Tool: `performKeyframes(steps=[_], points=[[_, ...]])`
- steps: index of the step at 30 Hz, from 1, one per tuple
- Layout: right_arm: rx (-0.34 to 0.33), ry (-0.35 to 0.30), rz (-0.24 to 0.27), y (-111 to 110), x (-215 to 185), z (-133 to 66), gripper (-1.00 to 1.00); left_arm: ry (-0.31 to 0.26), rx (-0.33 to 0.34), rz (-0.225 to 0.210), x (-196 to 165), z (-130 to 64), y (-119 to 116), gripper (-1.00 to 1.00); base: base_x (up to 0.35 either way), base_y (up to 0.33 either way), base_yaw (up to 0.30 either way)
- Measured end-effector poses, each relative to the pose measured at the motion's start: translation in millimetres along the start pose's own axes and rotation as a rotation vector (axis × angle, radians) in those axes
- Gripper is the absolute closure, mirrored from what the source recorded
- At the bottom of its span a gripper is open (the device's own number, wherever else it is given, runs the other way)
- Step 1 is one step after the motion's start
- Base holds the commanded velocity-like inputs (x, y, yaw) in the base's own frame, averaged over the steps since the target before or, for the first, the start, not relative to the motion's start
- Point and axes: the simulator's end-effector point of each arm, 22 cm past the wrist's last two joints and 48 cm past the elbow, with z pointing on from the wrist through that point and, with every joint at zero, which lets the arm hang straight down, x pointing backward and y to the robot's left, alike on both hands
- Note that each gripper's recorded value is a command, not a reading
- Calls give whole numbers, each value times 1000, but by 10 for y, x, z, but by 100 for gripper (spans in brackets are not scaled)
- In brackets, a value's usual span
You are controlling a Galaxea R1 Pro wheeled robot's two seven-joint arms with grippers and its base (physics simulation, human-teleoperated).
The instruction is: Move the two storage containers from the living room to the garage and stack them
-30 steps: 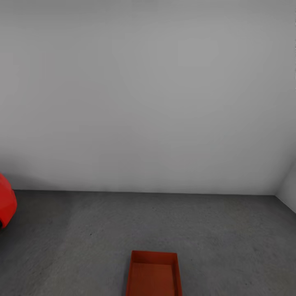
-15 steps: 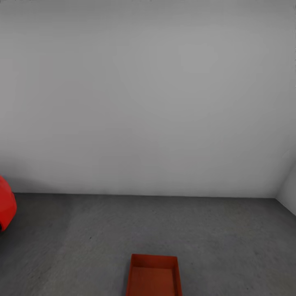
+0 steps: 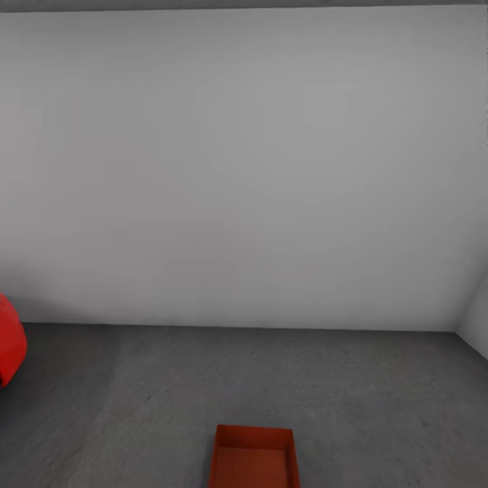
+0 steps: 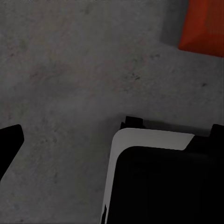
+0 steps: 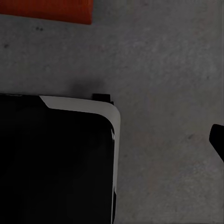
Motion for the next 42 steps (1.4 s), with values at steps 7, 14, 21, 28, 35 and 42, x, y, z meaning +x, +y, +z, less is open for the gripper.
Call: performKeyframes(steps=[7,14,21,28,35,42], points=[[1,-11,0,-4,-44,-2,-100,-11,1,-2,-45,-9,-4,-100,0,0,0],[2,-14,6,-8,-55,-3,-100,-15,2,-2,-60,-12,-5,-100,0,0,0],[1,-12,6,-9,-52,-3,-100,-15,2,-2,-61,-12,-5,-100,0,0,0],[2,-6,-2,-14,-40,-3,-100,-15,2,-3,-61,-12,-5,-100,0,0,-3],[3,-12,3,-17,-51,-3,-100,-15,2,-2,-61,-12,-6,-100,0,0,-198],[-1,-14,3,-2,-57,-3,-100,-15,2,-2,-61,-12,-6,-100,0,0,-285]])
